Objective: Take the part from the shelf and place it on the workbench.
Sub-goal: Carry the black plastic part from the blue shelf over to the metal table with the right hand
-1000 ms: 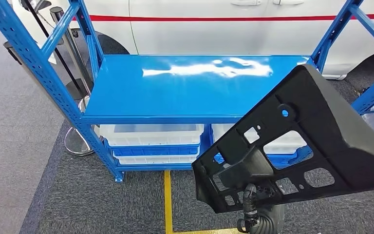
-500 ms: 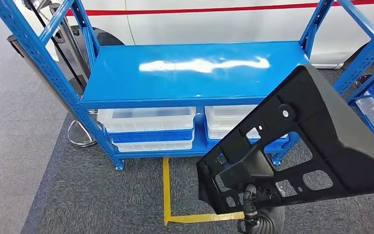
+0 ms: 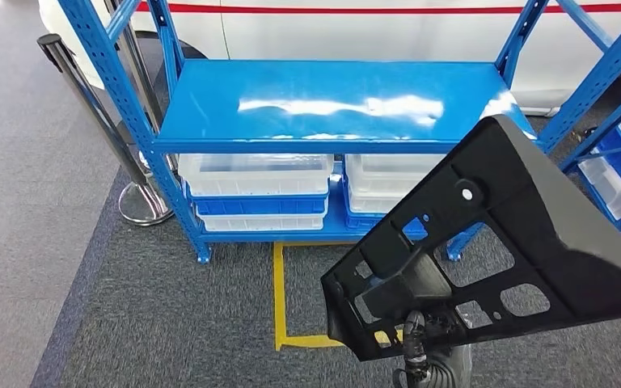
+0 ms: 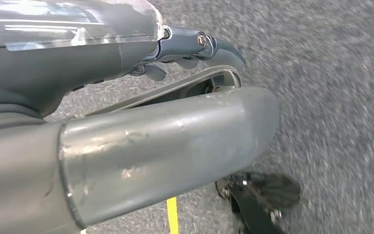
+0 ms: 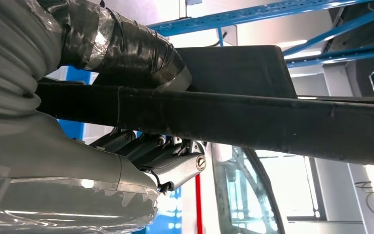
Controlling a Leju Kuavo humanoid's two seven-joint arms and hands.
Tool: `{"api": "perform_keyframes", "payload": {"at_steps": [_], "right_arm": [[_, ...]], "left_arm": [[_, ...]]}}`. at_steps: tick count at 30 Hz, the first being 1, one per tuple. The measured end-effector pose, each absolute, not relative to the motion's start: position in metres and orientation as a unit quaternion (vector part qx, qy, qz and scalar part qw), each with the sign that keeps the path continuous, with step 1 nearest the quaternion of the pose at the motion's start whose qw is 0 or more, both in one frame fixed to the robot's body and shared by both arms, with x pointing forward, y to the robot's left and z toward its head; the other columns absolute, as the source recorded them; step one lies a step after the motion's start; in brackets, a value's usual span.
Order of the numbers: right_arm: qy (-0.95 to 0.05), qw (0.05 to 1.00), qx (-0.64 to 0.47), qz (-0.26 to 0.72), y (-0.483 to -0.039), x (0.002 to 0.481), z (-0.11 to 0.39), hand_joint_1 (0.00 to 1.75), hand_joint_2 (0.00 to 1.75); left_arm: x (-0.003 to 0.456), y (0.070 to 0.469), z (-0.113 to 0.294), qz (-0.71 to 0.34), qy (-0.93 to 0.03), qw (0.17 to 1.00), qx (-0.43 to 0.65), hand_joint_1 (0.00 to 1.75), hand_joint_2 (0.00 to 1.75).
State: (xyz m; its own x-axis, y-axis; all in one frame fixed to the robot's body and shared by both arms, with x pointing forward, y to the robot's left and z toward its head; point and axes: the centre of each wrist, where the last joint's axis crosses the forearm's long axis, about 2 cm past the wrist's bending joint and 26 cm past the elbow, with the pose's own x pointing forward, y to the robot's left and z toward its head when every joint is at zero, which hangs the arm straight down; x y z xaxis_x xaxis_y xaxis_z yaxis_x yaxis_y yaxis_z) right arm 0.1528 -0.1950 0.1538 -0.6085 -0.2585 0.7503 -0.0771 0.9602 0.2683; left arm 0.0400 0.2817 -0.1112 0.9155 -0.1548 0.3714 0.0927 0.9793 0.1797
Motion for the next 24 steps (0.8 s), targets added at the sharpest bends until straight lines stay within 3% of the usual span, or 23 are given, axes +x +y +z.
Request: {"api": "perform_keyframes", "payload": {"at_steps": [24], "right_arm": [[-0.872, 0.458, 0.111, -0.133, -0.199, 0.140, 0.143, 1.75, 1.75]], "left_arm": [[0.036, 0.283, -0.112, -0.055, -0.190, 0.977, 0.080, 0.00, 0.00]]}}
